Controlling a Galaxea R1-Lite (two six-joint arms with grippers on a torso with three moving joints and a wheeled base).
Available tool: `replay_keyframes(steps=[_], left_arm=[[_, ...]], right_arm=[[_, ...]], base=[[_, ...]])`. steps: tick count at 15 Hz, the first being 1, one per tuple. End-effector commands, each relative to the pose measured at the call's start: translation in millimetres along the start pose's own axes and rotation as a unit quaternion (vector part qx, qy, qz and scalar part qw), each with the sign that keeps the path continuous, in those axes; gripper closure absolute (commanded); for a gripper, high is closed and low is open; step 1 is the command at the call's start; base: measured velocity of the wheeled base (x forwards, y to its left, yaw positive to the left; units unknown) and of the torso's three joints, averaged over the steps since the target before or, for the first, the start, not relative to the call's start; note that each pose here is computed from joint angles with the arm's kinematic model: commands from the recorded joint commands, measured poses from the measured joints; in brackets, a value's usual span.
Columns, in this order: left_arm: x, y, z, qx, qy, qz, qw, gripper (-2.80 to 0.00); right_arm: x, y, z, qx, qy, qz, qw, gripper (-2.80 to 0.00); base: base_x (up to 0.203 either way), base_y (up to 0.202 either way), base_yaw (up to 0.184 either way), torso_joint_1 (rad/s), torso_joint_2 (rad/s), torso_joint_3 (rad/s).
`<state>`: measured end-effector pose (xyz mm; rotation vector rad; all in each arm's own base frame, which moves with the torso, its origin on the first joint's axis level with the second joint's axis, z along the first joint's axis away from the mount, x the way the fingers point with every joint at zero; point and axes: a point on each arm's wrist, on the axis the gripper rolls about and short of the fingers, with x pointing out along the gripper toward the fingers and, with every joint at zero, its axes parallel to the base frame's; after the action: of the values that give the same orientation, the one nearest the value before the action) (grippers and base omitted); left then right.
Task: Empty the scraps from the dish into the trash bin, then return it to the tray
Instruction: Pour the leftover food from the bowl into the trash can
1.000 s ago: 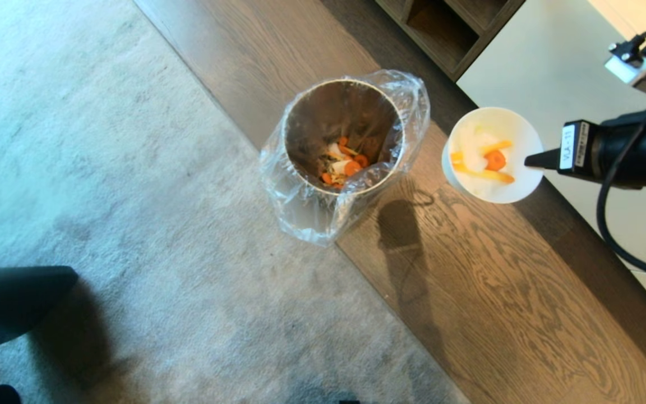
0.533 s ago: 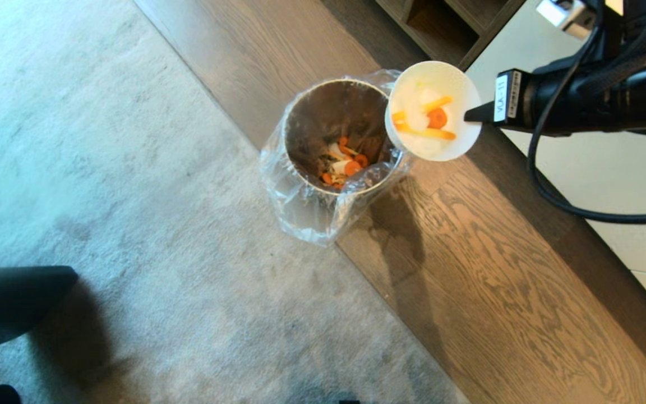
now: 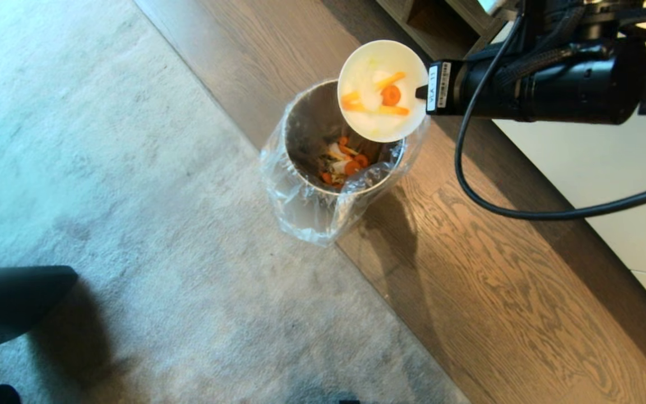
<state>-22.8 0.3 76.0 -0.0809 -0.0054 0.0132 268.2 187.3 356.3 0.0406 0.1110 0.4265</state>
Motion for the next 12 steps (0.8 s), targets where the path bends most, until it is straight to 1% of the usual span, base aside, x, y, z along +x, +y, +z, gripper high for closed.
replay_keyframes(steps=[1,3,5,8,11,12], left_arm=[[0,0.0,0,0.0,-0.001,0.0,1.0,0.0],[0,0.0,0,0.0,-0.001,0.0,1.0,0.0],[0,0.0,0,0.0,-0.001,0.0,1.0,0.0],[0,0.0,0,0.0,-0.001,0.0,1.0,0.0],[0,0.0,0,0.0,-0.001,0.0,1.0,0.0],[0,0.0,0,0.0,-0.001,0.0,1.0,0.0]], right_arm=[[7,3,-1,-0.02,-0.03,0.003,0.999,0.0],[8,3,0,-0.06,-0.066,-0.002,0.996,0.0],[10,3,-2,-0.108,-0.11,-0.009,0.988,0.0],[11,2,-15,-0.187,-0.139,-0.022,0.972,0.0],[8,3,-18,-0.24,-0.177,-0.03,0.954,0.0],[7,4,-17,-0.253,-0.19,-0.022,0.948,0.0]], base=[[0.0,0.0,0.0,0.0,0.0,0.0],[0.0,0.0,0.0,0.0,0.0,0.0],[0.0,0.0,0.0,0.0,0.0,0.0],[0.0,0.0,0.0,0.0,0.0,0.0],[0.0,0.0,0.0,0.0,0.0,0.0],[0.0,0.0,0.0,0.0,0.0,0.0]])
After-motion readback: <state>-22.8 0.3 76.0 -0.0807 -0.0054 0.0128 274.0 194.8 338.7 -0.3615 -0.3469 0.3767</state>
